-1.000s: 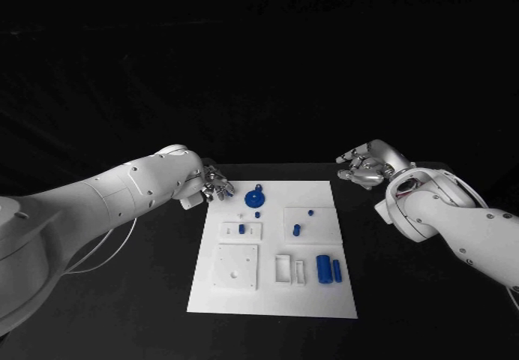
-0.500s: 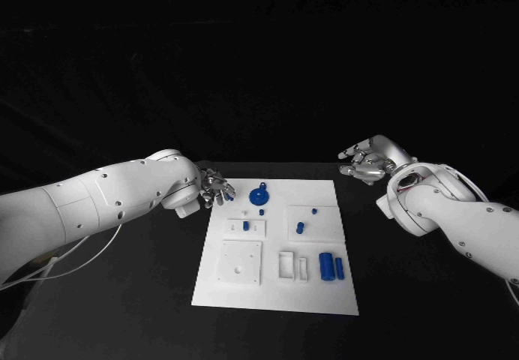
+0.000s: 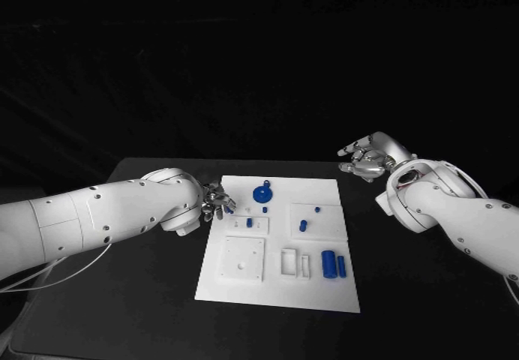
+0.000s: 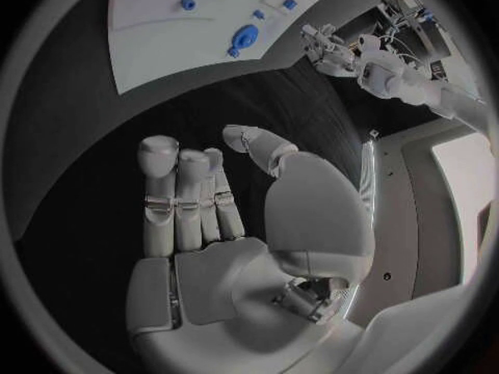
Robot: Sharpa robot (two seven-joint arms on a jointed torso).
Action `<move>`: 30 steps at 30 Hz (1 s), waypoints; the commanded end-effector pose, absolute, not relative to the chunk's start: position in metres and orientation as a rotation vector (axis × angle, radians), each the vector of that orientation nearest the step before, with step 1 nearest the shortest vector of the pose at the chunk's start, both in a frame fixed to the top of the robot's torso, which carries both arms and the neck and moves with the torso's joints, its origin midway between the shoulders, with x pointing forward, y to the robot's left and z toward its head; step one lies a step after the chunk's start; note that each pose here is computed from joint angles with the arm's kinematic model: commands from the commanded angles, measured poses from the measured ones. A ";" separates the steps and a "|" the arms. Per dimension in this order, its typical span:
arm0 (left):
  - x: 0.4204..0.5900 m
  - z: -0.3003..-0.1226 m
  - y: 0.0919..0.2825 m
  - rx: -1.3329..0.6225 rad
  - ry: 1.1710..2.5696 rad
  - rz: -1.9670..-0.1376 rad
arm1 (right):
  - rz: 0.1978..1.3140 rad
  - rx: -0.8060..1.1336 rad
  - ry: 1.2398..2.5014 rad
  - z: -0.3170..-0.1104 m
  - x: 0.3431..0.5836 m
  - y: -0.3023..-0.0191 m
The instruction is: Assemble the parts on the task board
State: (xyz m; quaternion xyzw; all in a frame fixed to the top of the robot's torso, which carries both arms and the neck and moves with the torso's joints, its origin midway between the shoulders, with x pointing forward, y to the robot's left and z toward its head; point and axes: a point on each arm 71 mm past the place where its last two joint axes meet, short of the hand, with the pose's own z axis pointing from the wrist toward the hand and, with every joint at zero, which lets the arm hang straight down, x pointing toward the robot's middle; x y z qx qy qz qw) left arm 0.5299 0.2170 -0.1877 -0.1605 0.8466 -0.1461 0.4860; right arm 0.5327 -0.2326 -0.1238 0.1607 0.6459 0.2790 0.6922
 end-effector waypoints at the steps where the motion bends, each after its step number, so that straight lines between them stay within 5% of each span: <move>1: 0.528 -0.189 0.216 -0.365 1.981 -0.333 | 0.627 0.343 1.454 -0.125 0.532 -0.231; 30: 0.517 -0.221 0.203 -0.295 1.966 -0.369 | 0.629 0.340 1.457 -0.126 0.532 -0.230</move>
